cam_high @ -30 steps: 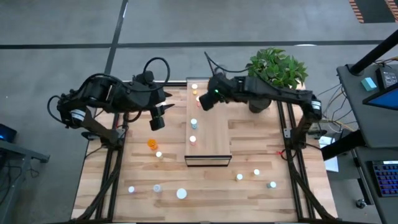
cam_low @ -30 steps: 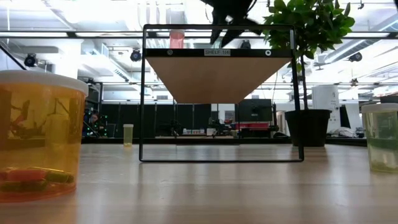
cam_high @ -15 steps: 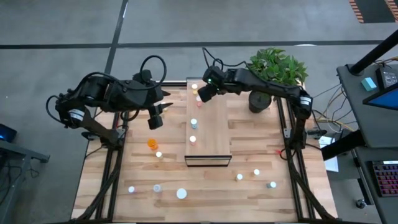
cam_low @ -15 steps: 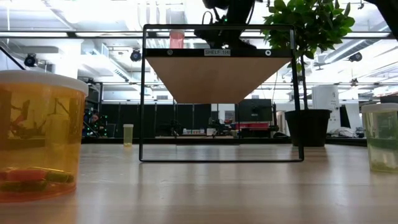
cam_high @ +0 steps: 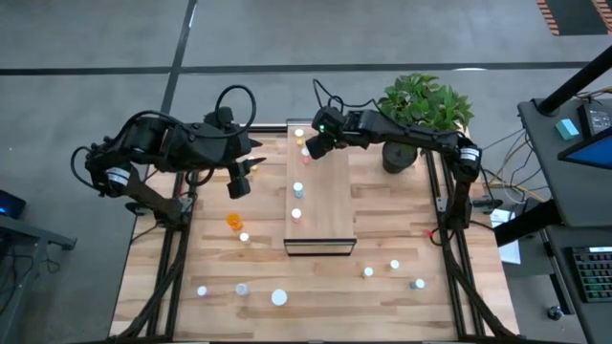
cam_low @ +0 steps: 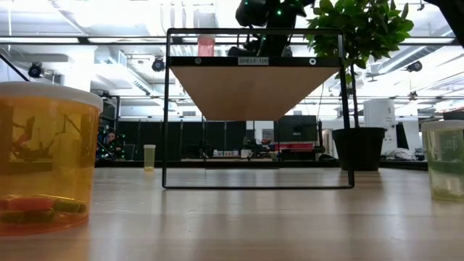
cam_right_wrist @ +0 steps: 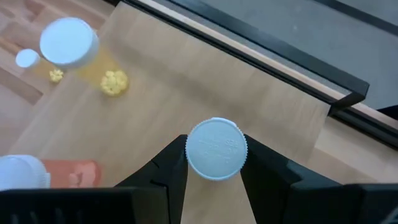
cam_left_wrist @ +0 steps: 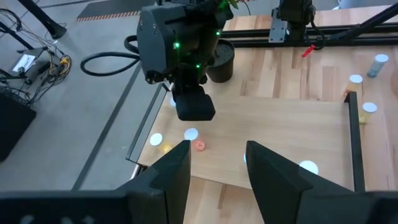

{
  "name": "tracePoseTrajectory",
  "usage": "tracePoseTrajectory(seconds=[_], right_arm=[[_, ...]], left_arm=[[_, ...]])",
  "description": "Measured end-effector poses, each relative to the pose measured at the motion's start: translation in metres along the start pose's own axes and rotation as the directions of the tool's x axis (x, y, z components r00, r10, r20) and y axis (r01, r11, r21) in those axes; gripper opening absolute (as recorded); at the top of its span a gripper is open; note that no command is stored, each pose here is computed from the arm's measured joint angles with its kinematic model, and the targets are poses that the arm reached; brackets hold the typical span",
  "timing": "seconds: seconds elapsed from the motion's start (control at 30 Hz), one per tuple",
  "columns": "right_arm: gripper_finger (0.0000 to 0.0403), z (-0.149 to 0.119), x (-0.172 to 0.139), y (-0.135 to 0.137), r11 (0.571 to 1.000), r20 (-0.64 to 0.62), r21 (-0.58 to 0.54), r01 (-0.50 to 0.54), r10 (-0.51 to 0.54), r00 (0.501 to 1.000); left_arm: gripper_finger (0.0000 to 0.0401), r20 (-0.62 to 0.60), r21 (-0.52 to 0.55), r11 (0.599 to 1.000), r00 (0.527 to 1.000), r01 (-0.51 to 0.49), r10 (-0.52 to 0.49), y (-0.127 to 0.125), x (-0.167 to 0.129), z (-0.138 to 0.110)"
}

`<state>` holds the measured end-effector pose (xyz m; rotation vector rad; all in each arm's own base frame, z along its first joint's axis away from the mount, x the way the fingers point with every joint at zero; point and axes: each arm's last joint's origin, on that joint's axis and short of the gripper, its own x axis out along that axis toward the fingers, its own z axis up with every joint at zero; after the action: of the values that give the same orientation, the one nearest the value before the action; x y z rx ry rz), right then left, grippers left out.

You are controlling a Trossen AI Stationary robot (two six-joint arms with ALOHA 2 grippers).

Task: Pick and place medicine bottles onto shelf by color
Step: Put the top blue bottle on the shelf, then put the top yellow bottle on the shelf

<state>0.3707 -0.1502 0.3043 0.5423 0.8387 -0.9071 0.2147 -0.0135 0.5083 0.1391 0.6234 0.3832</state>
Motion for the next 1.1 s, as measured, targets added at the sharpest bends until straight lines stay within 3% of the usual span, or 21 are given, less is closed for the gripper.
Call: tracePoseTrajectory(seconds=[0.2,0.6,0.87,1.1], right_arm=[[0.0130,0.002,0.000,0.001,1.000,0.015,0.018,-0.010,0.010,1.000],[0.0187,0.012,-0.018,0.001,1.000,0.046,0.003,-0.031,0.030,0.998],[0.0183,0.030,-0.097,-0.002,0.990,0.164,-0.034,-0.134,0.138,0.977],[0.0182,0.000,-0.178,0.019,0.922,0.209,-0.222,-0.316,0.362,0.909]], left_arm=[[0.0138,0.000,0.001,1.000,1.000,0.000,0.000,0.000,0.000,0.000],[0.0138,-0.002,0.002,1.000,1.000,-0.010,0.010,0.001,0.000,0.000],[0.0138,-0.050,0.060,0.996,0.996,-0.069,0.072,-0.001,0.011,-0.006],[0.0136,-0.175,0.138,0.985,0.976,-0.108,0.131,0.000,0.047,-0.022]])
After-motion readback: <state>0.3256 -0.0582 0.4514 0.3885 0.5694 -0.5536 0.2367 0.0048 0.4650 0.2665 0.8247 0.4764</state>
